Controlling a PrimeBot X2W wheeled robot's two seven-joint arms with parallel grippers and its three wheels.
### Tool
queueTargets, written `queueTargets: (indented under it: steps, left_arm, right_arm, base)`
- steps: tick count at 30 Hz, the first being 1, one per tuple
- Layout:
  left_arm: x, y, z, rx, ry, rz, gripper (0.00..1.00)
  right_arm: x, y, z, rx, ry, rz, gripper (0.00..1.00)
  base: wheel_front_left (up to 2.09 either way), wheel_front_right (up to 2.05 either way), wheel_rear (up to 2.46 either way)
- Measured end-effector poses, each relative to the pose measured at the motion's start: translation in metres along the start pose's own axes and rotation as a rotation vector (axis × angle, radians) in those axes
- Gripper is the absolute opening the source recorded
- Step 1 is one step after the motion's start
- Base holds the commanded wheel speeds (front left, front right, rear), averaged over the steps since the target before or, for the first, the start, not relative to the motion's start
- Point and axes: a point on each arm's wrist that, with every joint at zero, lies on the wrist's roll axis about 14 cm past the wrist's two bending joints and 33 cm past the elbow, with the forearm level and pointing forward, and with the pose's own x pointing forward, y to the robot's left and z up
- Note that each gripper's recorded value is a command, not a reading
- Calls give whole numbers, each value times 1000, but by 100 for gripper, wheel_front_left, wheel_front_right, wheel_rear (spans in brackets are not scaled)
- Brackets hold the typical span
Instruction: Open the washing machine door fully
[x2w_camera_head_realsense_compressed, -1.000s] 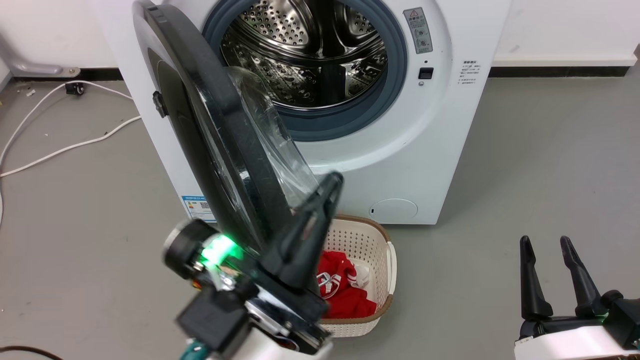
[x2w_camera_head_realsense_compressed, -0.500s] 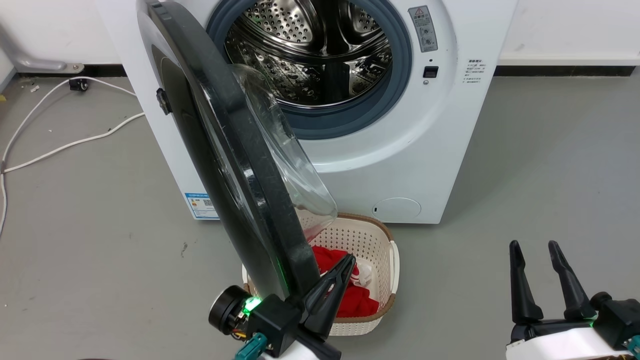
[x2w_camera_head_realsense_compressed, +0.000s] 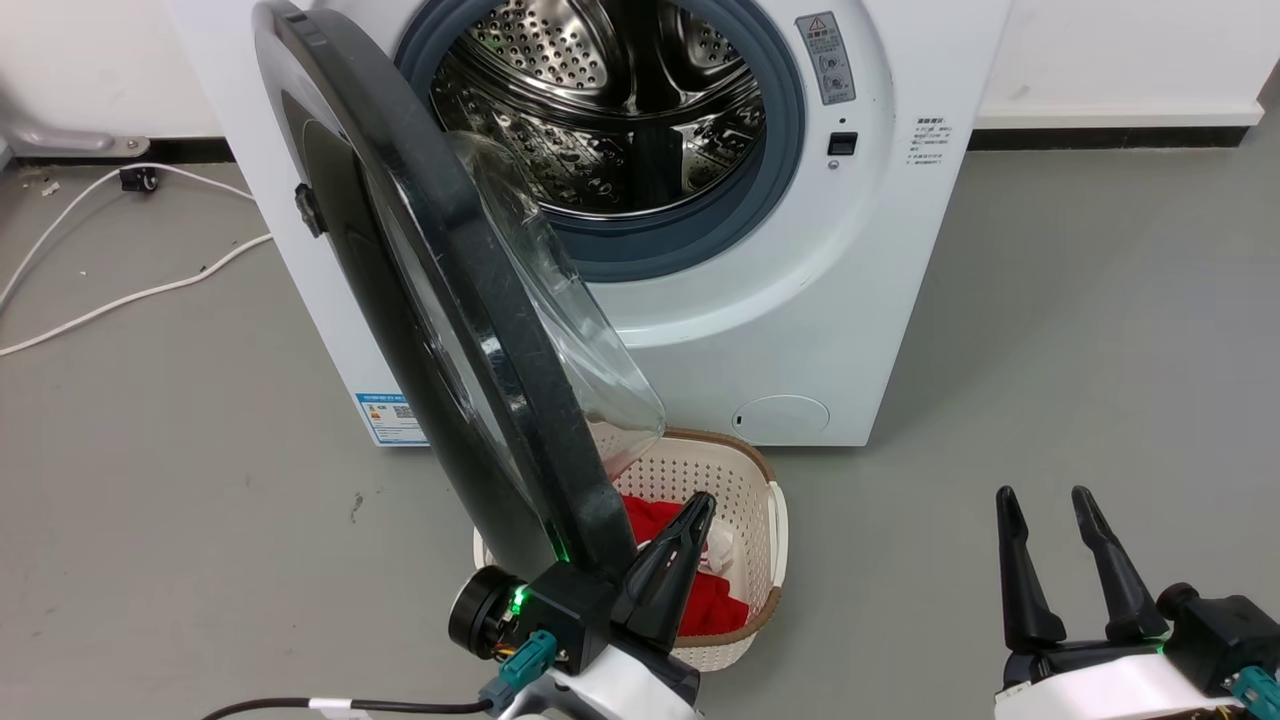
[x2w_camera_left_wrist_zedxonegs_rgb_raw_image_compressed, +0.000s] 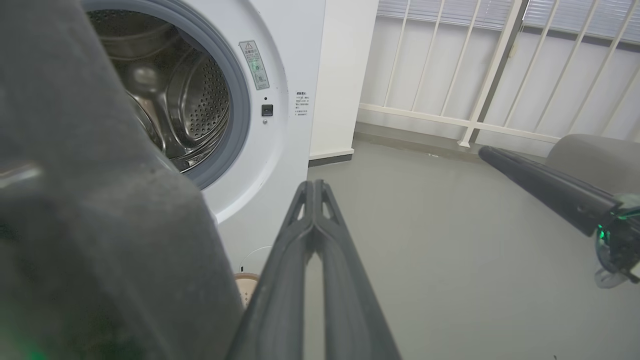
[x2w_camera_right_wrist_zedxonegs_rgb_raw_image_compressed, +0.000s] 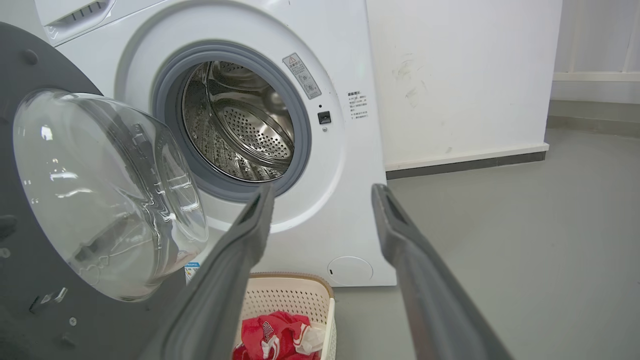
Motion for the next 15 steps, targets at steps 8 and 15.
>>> queueTargets:
  steps: [8,15]
  left_arm:
    - [-2,6,-2,19,-7,42,0]
    - [-21,19,-2,36,-10,110,0]
  right_arm:
    - [0,6,-5,19,15,16,100]
    - [2,12,-10,33,28,33,100]
  base:
    - [0,0,0]
    - [0,0,0]
